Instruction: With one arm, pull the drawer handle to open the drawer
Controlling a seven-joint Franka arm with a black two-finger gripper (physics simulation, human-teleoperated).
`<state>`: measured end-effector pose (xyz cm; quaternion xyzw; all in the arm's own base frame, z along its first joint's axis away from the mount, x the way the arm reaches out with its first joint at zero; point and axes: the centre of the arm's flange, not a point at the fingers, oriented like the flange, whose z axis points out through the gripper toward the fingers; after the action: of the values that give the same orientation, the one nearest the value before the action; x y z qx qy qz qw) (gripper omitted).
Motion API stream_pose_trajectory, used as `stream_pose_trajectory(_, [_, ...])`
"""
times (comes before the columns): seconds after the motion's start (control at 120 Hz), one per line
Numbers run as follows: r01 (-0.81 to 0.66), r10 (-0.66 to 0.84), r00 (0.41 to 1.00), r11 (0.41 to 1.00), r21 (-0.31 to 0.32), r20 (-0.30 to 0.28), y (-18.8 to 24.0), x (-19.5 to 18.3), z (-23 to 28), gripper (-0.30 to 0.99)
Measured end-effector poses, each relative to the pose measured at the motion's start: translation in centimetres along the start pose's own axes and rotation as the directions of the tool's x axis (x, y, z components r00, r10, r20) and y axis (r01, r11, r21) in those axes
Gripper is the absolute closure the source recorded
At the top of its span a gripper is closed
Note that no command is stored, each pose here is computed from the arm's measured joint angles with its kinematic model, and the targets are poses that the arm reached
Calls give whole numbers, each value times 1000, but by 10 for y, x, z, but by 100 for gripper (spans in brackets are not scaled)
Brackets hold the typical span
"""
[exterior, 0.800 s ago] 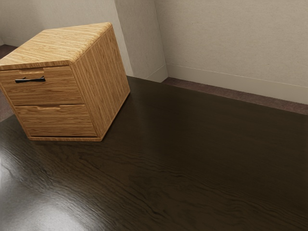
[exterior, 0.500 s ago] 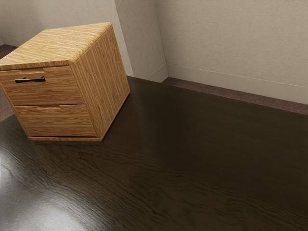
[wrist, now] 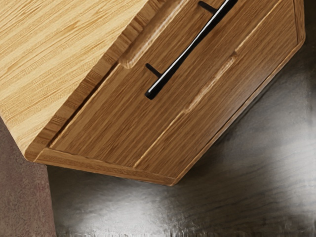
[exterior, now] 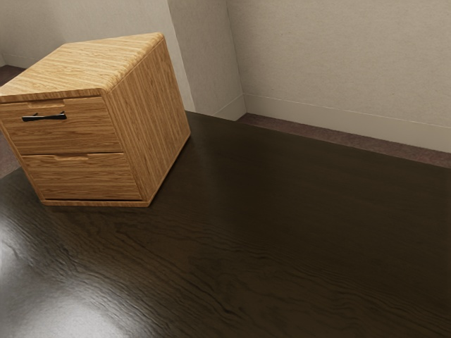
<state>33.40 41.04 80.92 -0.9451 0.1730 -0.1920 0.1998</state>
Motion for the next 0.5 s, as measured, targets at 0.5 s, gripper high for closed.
stream_pose_trajectory(0.5, [-265, 282, 944, 957, 119, -169, 53, -81, 47, 16])
